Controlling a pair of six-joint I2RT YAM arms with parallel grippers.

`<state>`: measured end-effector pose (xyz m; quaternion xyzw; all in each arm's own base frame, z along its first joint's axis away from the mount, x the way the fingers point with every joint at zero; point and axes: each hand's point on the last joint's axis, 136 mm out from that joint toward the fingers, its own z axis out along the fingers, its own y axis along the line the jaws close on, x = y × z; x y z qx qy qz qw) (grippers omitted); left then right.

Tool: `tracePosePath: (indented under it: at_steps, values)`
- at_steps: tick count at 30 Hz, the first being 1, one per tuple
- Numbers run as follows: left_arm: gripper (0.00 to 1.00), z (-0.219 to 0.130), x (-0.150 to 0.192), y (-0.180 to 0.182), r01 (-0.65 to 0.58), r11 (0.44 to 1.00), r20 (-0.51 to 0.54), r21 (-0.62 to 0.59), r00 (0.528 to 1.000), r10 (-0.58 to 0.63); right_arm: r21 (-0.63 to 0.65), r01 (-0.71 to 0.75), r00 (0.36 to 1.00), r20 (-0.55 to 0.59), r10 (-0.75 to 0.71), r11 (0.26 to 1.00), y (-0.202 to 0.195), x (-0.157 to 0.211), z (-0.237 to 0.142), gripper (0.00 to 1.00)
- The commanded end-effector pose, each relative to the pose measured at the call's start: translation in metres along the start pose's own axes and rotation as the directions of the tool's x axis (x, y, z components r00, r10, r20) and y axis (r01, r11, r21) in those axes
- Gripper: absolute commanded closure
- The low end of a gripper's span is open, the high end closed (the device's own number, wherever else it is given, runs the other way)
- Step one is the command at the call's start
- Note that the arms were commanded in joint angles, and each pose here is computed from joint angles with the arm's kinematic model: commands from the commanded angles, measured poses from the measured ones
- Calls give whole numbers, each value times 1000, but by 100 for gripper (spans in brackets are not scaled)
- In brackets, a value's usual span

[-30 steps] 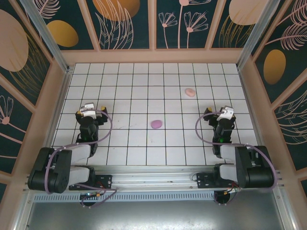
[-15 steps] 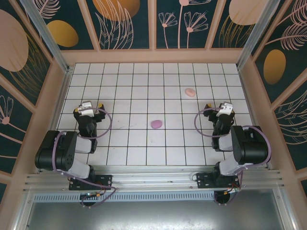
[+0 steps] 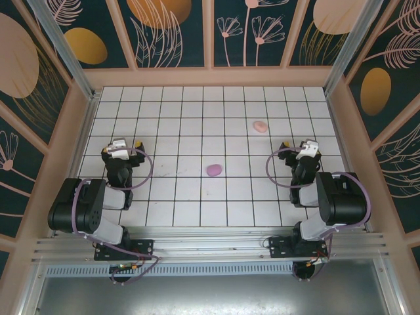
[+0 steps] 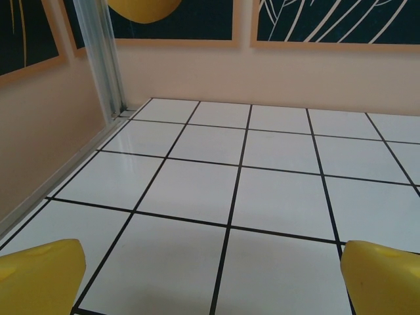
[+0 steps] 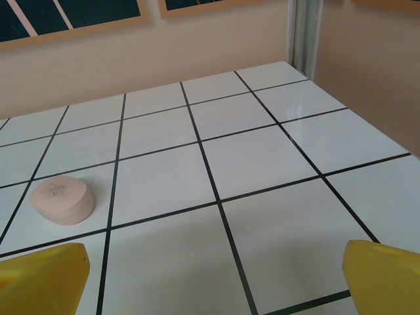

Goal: Insert wireless bluetooth earbuds into charging case

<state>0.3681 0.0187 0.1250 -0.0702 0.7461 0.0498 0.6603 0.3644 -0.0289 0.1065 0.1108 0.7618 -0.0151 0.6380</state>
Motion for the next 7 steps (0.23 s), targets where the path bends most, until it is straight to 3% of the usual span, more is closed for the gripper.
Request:
tracePosePath:
  at_steps: [1, 7]
  values:
    - [1, 3, -13, -1, 22, 1000, 42, 6, 999, -22, -27, 7, 998, 56, -6, 1000, 7, -17, 4, 1]
    - [1, 6, -12, -2, 23, 1000, 33, 12, 999, -24, -42, 9, 998, 54, -7, 999, 9, -17, 4, 1]
